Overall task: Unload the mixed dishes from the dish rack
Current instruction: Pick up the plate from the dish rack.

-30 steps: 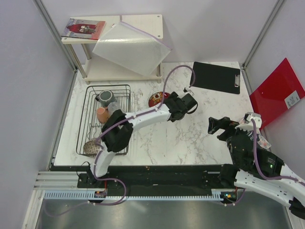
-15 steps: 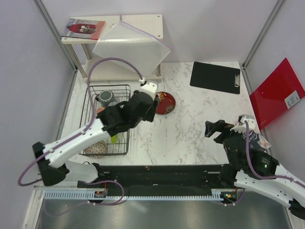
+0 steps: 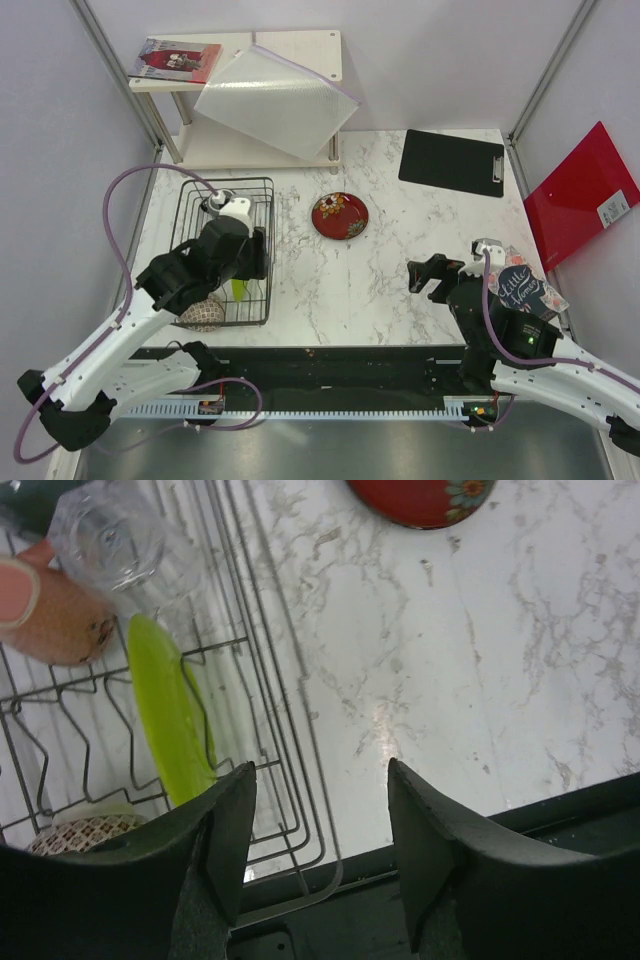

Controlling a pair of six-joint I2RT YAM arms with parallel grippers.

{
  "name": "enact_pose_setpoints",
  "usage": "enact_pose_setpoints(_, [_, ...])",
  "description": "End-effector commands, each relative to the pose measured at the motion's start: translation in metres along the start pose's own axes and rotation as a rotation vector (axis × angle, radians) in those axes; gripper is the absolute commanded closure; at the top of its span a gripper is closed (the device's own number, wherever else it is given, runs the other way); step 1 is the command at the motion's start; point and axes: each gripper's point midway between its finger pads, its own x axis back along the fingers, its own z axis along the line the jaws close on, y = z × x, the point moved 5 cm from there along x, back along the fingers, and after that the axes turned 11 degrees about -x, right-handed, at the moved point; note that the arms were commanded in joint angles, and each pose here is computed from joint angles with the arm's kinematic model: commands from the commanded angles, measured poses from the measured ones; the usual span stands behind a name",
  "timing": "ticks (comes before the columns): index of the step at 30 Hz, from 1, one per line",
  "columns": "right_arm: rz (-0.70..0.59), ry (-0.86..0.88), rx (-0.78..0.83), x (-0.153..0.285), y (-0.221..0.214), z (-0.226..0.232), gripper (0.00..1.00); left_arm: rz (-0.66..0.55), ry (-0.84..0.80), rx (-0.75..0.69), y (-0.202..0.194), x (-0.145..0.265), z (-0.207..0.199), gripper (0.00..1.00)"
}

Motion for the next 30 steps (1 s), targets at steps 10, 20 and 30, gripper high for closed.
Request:
enact_pose_setpoints(10, [0.045, 0.062, -0.038, -0.007, -0.011, 0.02, 0.02, 0.163, 0.046, 0.186, -0.05, -0.032, 0.03, 0.36])
enact_pose_setpoints(20, [0.038, 0.062, -0.035, -0.008, -0.013, 0.017, 0.02, 0.038, 0.089, 0.231, -0.029, -0.008, 0.043, 0.35])
enact_pose_setpoints(30, [0.069, 0.078, -0.019, -0.013, -0.019, 0.026, 0.02, 0.178, 0.224, 0.195, -0.042, -0.025, 0.057, 0.33])
